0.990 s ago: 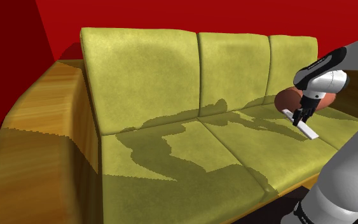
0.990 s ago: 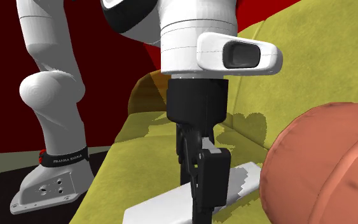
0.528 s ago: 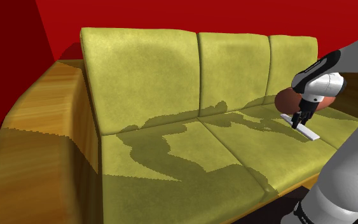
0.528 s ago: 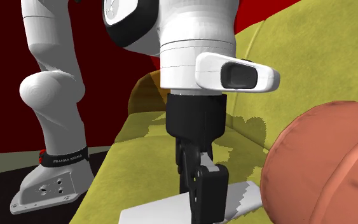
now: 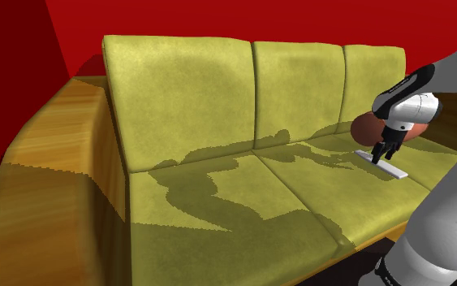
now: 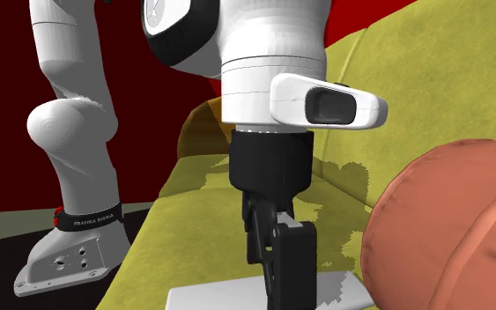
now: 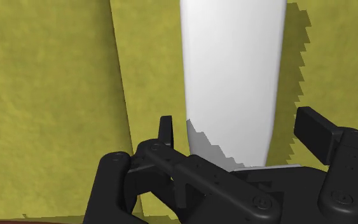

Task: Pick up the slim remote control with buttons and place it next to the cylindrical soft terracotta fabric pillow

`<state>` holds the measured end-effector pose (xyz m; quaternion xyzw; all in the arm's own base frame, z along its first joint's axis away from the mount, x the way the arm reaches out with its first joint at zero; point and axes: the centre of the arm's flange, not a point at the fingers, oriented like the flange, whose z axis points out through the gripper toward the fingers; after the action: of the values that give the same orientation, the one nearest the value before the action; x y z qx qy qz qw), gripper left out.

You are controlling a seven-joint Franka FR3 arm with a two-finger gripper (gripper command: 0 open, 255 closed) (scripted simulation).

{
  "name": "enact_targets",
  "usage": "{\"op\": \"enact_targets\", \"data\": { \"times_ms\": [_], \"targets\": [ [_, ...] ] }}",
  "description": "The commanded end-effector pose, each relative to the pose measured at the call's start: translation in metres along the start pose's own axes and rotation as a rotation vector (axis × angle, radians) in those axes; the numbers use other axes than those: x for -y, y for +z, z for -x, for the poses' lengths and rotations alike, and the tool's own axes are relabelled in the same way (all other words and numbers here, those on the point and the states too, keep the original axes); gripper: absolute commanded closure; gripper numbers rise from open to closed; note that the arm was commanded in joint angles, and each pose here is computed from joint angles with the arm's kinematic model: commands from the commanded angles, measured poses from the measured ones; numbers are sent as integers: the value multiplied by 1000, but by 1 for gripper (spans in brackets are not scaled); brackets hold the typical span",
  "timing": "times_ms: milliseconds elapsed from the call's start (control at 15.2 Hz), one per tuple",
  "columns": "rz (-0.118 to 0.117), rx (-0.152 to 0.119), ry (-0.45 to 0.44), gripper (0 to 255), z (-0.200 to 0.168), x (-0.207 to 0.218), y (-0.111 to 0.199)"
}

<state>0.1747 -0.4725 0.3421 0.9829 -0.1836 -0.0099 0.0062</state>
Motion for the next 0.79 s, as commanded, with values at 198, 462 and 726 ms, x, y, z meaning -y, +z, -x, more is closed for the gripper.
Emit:
{"op": "enact_targets", "data": {
  "times_ms": [198, 462, 726],
  "targets": [
    [0, 0, 0, 0, 0, 0, -40],
    [0, 0, 0, 0, 0, 0, -50],
    [0, 0, 0, 0, 0, 0, -50]
  ]
}}
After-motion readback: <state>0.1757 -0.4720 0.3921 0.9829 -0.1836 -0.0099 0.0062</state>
